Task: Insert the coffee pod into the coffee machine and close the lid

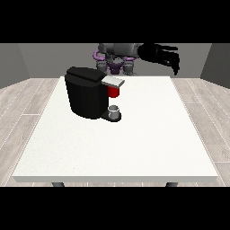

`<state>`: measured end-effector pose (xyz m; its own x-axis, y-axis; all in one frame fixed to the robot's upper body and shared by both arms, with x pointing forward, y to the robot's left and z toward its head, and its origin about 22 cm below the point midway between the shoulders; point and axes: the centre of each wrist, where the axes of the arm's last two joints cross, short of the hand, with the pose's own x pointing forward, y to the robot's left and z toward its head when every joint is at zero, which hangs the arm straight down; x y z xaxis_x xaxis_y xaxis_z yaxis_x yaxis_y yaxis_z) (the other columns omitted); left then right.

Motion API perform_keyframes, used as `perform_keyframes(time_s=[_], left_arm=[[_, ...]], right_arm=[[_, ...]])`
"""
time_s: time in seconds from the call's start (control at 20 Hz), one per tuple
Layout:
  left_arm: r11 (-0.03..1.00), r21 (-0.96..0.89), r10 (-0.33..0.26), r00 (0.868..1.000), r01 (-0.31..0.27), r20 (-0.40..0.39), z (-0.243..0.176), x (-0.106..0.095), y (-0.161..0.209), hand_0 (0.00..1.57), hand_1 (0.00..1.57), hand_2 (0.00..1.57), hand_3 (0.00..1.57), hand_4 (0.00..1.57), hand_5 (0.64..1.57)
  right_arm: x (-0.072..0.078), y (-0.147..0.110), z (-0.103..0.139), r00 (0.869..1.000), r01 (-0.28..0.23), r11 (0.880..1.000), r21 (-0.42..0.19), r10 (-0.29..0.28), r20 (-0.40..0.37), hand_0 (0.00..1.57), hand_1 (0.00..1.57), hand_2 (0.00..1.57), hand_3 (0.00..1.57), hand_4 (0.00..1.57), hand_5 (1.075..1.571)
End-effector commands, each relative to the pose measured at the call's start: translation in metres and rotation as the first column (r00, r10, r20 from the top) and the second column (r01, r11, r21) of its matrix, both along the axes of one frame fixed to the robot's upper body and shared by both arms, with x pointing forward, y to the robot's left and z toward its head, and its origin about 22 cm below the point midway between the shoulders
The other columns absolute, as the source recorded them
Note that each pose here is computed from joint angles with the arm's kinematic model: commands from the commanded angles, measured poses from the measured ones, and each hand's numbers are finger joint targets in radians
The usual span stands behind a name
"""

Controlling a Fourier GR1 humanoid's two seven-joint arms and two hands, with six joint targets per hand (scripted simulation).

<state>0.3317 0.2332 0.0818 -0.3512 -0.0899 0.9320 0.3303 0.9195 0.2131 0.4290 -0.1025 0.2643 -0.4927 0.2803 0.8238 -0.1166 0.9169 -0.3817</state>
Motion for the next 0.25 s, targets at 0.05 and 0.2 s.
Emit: perform_keyframes(time_s=[0.05,0.2], left_arm=[[0.998,0.002,0.055,0.997,-0.055,-0.054,-0.034,-0.017,0.035,0.00,0.00,0.00,0.00,0.26,1.571],[0.994,-0.013,0.103,0.985,-0.106,-0.141,-0.065,-0.028,0.030,0.00,0.00,0.00,0.00,0.27,1.571]], right_arm=[[-0.012,0.026,-0.048,0.990,-0.143,0.990,0.017,0.143,-0.014,0.00,0.00,0.00,0.00,0.18,1.571],[-0.027,0.034,-0.091,0.979,-0.181,0.982,0.057,0.186,-0.082,0.00,0.00,0.00,0.00,0.26,1.571]])
